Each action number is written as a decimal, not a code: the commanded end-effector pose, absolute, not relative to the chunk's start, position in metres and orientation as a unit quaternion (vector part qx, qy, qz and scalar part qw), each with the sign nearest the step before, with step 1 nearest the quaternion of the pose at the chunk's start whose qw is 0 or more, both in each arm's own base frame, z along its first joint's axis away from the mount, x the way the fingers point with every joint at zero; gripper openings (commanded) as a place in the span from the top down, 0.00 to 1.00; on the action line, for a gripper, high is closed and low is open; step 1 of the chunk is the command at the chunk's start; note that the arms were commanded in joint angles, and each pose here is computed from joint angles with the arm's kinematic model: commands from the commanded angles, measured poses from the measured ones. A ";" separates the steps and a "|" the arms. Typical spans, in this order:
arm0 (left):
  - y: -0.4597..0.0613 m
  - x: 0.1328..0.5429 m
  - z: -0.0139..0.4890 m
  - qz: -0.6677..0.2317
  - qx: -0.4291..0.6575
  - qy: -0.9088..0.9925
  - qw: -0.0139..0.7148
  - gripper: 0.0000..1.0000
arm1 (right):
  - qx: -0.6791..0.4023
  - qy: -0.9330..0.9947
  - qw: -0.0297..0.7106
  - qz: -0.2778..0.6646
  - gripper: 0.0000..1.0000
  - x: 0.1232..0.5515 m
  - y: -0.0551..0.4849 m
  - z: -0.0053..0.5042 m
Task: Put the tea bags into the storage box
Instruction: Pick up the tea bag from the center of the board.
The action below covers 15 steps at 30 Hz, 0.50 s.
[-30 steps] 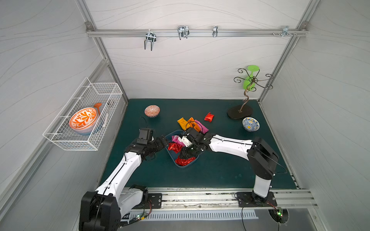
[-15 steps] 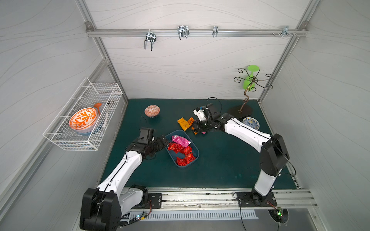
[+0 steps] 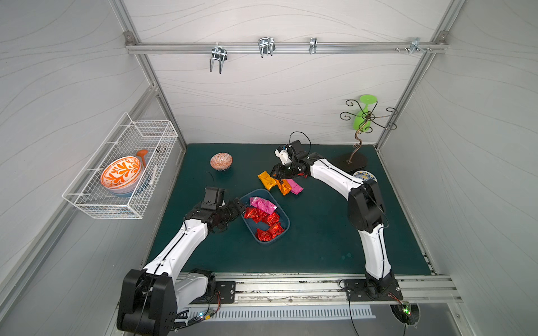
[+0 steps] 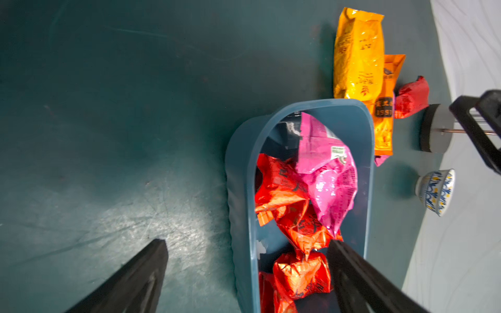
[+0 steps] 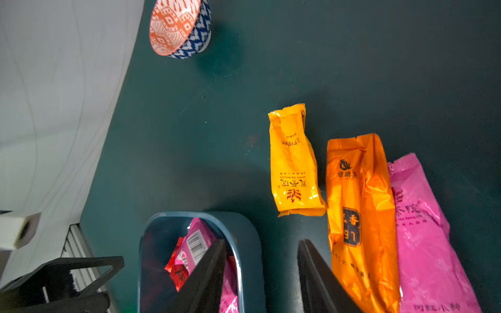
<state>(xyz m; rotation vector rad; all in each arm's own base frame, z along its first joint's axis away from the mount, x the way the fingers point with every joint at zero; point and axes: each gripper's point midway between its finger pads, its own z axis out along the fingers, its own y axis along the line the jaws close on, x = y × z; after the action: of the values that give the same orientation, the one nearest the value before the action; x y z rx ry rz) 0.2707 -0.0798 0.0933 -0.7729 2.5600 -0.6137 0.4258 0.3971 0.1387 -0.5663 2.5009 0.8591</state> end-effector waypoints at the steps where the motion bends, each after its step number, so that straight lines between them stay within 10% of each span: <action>1: -0.062 0.265 0.093 -0.164 -0.293 0.922 0.195 0.03 | -0.215 0.906 0.215 0.296 0.52 0.433 0.403 0.128; 15: -0.055 0.231 0.065 -0.147 -0.327 0.920 0.158 0.03 | -0.205 0.916 0.180 0.294 0.52 0.441 0.427 0.071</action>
<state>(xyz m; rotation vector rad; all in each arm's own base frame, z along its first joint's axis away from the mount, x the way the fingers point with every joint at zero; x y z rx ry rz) 0.2349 -0.0565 0.0639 -0.9104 2.6469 -0.4213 0.4455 0.4243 0.0745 -0.5736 2.5699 0.8304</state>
